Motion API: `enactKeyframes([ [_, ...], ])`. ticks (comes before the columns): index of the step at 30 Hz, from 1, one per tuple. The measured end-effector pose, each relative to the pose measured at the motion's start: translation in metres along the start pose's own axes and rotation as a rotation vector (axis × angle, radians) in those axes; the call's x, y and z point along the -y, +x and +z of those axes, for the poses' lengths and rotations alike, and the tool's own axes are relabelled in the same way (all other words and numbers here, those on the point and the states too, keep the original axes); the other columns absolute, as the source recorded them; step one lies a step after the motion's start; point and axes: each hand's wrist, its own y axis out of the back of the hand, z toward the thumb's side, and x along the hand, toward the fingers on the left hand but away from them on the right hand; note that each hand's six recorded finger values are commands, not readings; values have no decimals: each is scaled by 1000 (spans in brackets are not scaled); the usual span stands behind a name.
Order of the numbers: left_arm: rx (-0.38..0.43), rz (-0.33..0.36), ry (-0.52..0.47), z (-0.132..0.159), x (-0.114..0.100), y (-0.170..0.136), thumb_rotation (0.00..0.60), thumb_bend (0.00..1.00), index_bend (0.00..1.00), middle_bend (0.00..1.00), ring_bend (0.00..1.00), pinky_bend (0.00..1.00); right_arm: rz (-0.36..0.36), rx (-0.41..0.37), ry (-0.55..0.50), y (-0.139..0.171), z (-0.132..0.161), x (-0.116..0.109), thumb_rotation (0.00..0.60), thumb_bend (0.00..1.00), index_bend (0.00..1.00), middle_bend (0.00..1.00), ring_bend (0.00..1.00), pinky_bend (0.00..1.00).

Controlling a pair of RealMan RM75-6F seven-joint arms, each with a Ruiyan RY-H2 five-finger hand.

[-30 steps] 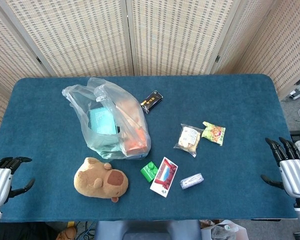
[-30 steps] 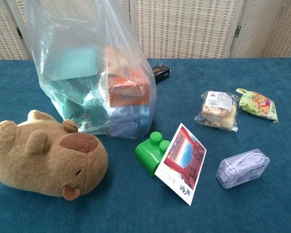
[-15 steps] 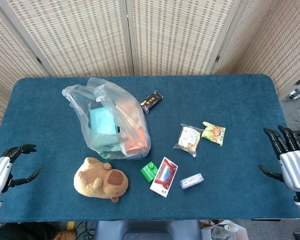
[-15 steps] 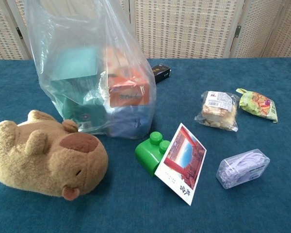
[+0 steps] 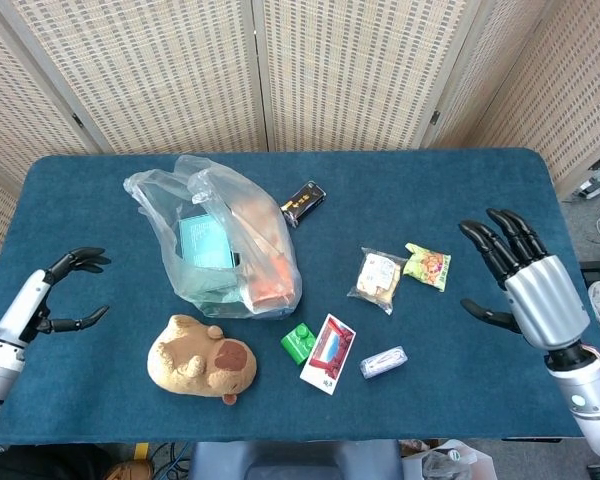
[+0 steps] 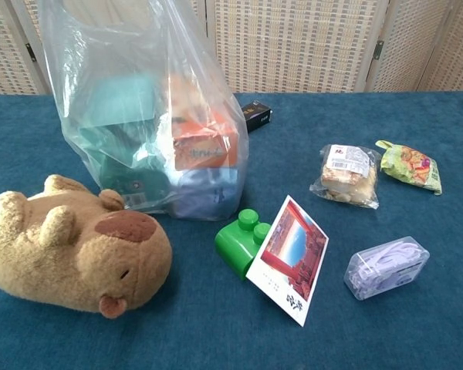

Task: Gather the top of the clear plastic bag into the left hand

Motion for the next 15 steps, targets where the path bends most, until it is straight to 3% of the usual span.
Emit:
enactKeyframes([
  [2, 6, -25, -29, 6, 1, 8, 596, 218, 160, 231, 247, 164, 8, -27, 7, -8, 8, 0, 600, 50, 0, 149, 42, 111],
  [8, 9, -94, -122, 21, 7, 31, 495, 218, 136, 190, 199, 153, 18, -65, 1, -21, 23, -2, 600, 51, 0, 149, 42, 111],
  [15, 24, -156, -243, 40, 16, 57, 484, 218, 140, 190, 199, 152, 18, -54, 2, -22, 22, -4, 600, 50, 0, 149, 42, 111],
])
